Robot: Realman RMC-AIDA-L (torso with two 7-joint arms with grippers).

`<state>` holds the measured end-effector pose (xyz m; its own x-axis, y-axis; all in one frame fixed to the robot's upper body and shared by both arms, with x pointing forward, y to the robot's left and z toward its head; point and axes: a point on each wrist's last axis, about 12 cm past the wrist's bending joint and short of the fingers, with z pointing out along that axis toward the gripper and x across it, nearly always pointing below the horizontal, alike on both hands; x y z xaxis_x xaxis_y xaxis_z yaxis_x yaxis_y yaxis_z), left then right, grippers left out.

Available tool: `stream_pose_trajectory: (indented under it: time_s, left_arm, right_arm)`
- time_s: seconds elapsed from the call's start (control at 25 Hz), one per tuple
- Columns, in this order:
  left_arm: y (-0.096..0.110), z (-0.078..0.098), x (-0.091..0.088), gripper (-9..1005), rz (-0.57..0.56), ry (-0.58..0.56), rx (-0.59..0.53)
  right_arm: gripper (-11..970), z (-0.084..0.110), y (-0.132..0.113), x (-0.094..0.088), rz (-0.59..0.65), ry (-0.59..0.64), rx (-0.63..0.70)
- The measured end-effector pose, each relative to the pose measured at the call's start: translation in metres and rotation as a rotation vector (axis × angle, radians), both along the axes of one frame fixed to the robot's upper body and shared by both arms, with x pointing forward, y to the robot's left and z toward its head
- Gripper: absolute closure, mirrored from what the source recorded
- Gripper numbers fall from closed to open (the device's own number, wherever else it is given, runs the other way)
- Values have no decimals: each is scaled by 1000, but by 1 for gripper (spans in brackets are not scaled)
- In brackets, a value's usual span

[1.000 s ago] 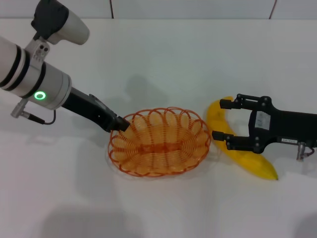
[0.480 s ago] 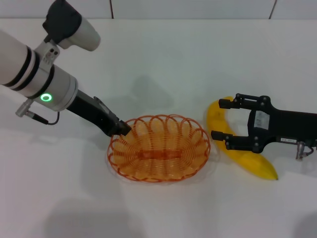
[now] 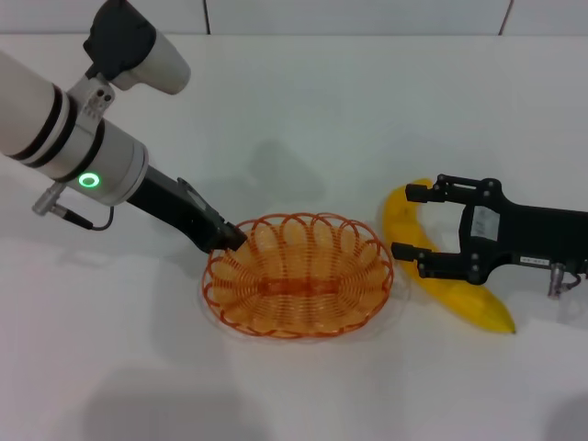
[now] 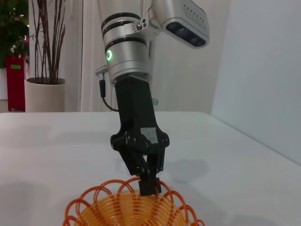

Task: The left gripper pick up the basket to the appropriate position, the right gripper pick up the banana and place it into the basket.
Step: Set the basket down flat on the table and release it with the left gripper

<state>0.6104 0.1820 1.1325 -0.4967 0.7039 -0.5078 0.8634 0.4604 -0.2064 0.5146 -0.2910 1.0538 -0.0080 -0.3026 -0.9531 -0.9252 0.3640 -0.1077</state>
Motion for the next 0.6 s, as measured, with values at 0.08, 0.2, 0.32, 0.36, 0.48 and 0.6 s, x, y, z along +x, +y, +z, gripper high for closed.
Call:
stream_pose_trajectory:
  time_s: [0.08, 0.2, 0.32, 0.36, 0.48, 0.6]
  left_arm:
    - [0, 0, 0, 925, 3, -1, 1]
    - [1, 1, 3, 920, 20, -13, 0]
    - [2, 1, 4, 916, 29, -22, -3]
    - [2, 1, 4, 887, 31, -24, -3]
    - [2, 1, 5, 802, 36, -33, -3]
    - [2, 1, 5, 716, 40, -40, -7]
  right_arm:
    - [262, 0, 0, 0, -1, 0, -1]
    - [263, 0, 0, 0, 0, -1, -1]
    - [264, 0, 0, 1, 1, -1, -1]
    - [264, 0, 0, 1, 1, -1, -1]
    - [265, 0, 0, 0, 0, 0, -1]
    - [266, -1, -1, -1, -3, 2, 1]
